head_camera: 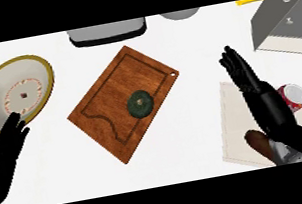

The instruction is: Pick the can from the placemat and place it in the tiered shelf

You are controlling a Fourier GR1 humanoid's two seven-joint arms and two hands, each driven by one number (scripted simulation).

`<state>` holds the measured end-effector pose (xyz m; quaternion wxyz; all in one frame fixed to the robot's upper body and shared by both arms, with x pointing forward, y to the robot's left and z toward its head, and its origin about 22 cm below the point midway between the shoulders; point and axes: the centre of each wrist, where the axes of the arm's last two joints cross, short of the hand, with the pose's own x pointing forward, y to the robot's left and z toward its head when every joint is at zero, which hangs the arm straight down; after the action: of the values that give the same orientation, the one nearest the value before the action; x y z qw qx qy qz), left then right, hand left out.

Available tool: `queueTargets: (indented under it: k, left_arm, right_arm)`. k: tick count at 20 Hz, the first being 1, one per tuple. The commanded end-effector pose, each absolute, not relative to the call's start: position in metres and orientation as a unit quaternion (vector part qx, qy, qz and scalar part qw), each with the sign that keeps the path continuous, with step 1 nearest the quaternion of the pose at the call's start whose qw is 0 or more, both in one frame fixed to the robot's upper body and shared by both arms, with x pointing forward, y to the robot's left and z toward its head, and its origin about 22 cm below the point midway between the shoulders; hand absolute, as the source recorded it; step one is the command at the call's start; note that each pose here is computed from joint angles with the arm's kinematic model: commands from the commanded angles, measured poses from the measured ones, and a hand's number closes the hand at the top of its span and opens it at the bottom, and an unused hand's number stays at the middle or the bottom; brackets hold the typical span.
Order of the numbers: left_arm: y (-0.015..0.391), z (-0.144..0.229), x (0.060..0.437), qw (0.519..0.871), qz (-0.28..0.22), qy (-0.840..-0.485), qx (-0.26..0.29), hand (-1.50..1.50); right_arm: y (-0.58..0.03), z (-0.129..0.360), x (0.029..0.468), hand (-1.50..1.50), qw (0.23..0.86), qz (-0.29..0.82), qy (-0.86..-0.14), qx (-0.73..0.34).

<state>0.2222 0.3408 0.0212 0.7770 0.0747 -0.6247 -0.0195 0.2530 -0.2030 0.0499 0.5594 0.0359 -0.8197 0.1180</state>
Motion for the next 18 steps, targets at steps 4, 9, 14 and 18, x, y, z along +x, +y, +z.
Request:
queueTargets:
  k: [4,9,14,18]
  left_arm:
    - [0.372,0.023,0.219,0.768,-0.028,-0.626,0.133,0.0]
    - [0.362,0.007,0.216,0.784,-0.012,-0.608,0.125,0.0]
    - [0.343,-0.015,0.238,0.787,-0.012,-0.606,0.119,0.0]
    - [0.343,0.019,0.236,0.779,-0.017,-0.617,0.114,0.0]
  right_arm:
    - [-0.249,0.067,0.277,1.5,0.59,0.114,-0.8,-0.002]
    - [-0.319,0.039,0.277,1.5,0.607,0.056,-0.713,-0.346]
    - [-0.237,0.039,0.261,-1.5,0.63,0.079,-0.722,-0.274]
    - [-0.235,0.046,0.223,-1.5,0.63,0.109,-0.686,-0.349]
